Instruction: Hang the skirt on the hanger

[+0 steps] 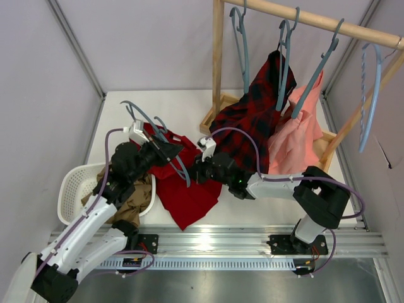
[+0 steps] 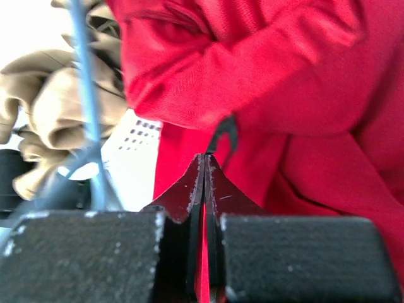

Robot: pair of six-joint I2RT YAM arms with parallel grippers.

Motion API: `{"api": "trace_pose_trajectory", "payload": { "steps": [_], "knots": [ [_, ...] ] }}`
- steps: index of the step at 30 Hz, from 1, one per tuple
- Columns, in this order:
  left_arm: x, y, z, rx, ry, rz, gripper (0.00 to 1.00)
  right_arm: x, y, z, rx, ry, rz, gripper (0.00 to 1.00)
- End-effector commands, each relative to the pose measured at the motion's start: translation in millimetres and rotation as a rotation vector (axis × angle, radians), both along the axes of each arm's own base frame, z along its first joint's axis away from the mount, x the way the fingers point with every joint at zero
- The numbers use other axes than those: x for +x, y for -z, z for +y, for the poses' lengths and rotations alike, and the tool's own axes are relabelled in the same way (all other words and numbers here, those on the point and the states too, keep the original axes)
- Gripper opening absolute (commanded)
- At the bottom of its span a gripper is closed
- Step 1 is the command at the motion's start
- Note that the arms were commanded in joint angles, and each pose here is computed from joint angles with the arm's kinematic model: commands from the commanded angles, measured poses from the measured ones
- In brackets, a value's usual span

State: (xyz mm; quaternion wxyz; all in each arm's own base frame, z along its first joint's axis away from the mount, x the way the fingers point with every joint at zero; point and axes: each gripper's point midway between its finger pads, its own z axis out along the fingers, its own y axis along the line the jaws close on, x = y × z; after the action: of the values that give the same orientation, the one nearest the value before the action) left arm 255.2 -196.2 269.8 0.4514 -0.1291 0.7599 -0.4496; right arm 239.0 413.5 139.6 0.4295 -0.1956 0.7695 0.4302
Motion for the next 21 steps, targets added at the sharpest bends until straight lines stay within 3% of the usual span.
{"api": "trace_pose_trajectory", "payload": {
  "steps": [1, 8, 21],
  "knots": [
    [0.9, -29.4, -9.9, -0.02, 0.081, -0.185, 0.03, -7.7, -40.0, 12.3, 0.089, -0.035, 0.042, 0.0],
    [3.0, -20.6, -3.1, 0.058, 0.065, -0.246, 0.03, -13.7, -53.3, 5.5, 0.093, -0.043, 0.078, 0.0],
    [-0.9, -28.5, -5.4, 0.018, 0.082, -0.389, 0.03, -30.9, -67.7, 5.9, 0.158, -0.07, 0.248, 0.0]
  ]
}}
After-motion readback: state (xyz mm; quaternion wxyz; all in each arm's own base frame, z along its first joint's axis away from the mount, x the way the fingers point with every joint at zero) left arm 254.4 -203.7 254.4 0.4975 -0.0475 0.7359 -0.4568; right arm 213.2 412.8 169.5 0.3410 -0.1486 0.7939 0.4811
